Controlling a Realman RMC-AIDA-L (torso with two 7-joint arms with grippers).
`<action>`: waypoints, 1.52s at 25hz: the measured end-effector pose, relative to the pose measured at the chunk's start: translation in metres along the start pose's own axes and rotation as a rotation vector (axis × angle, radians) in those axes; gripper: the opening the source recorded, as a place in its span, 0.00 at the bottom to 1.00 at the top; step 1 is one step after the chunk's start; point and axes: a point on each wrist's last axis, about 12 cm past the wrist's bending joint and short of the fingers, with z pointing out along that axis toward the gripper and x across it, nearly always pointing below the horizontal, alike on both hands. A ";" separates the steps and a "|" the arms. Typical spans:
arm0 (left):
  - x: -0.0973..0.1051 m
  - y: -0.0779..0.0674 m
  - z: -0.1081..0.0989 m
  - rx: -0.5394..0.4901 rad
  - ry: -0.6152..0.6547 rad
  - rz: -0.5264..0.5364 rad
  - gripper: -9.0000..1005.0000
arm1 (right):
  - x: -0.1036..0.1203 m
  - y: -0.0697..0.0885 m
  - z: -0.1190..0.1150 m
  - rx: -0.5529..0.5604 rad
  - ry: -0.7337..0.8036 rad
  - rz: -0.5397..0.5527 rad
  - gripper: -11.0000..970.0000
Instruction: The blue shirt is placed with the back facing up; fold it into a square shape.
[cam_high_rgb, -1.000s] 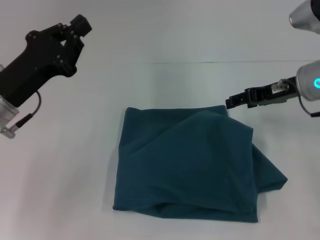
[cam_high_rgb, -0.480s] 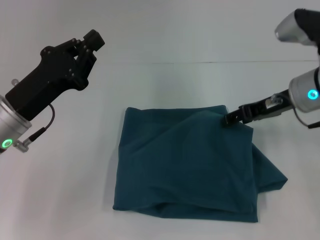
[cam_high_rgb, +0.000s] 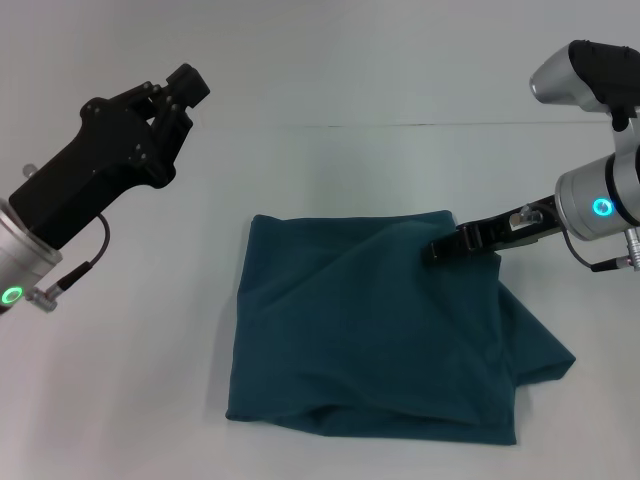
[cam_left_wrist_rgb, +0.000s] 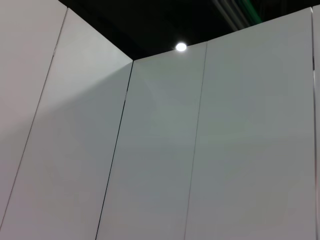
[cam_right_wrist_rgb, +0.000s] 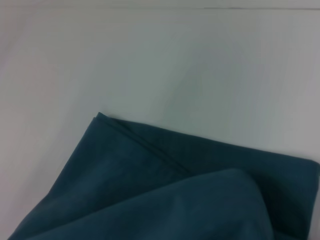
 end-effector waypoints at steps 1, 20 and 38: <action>0.000 0.000 0.000 0.000 -0.001 -0.001 0.05 | 0.000 0.000 0.000 -0.002 -0.002 -0.003 0.73; 0.000 -0.002 -0.003 0.007 -0.006 -0.005 0.05 | -0.015 0.005 -0.004 0.044 -0.057 -0.155 0.09; 0.001 -0.003 -0.005 0.005 -0.005 -0.011 0.05 | -0.024 0.014 0.005 0.232 0.010 -0.278 0.06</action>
